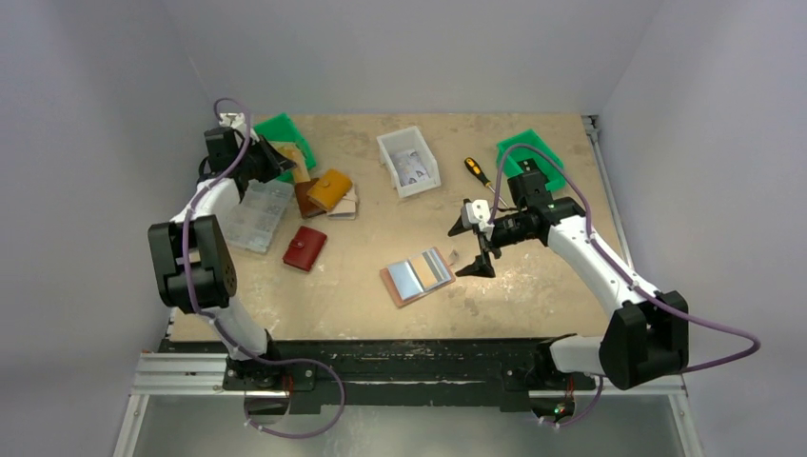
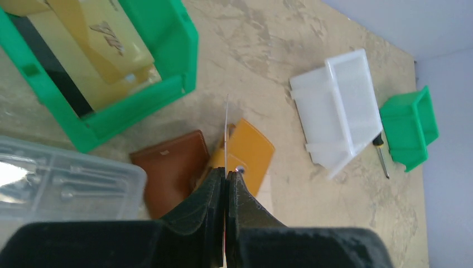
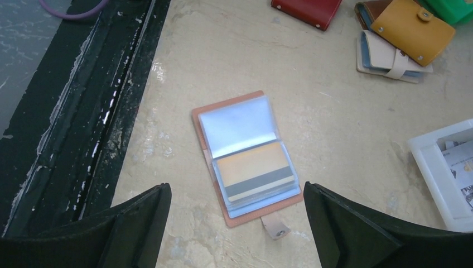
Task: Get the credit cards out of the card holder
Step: Place the credit card in the storage box.
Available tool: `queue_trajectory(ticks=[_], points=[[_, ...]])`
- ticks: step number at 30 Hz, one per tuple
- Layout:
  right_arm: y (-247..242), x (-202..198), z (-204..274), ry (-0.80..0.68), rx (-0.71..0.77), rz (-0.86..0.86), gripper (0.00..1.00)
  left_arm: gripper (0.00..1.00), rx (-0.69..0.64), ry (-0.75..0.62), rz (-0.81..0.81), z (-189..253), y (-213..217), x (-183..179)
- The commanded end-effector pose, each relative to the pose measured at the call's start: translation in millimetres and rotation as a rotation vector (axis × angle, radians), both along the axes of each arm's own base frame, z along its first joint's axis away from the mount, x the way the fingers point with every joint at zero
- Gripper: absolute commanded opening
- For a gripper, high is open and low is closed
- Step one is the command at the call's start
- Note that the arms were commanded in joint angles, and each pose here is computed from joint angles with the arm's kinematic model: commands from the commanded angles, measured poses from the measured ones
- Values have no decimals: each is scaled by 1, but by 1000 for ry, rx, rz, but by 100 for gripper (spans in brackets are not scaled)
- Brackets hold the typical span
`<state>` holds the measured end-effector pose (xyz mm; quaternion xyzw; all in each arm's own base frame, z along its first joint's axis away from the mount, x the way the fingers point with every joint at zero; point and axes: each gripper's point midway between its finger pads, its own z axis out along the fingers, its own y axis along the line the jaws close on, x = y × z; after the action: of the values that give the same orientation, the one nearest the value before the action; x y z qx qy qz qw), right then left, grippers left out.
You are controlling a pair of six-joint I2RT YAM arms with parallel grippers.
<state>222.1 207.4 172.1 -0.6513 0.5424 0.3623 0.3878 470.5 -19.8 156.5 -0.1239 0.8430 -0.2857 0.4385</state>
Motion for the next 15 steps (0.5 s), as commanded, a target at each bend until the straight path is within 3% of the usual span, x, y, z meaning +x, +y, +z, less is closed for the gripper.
queue_trajectory(ticks=[1, 15], points=[[2, 3, 10, -28, 17, 17, 99, 0, -24, -87, 3, 21, 21, 37], [2, 2, 4, -9, 3, 27, 99, 0, 10, -26, 126, -2, 62, 95]])
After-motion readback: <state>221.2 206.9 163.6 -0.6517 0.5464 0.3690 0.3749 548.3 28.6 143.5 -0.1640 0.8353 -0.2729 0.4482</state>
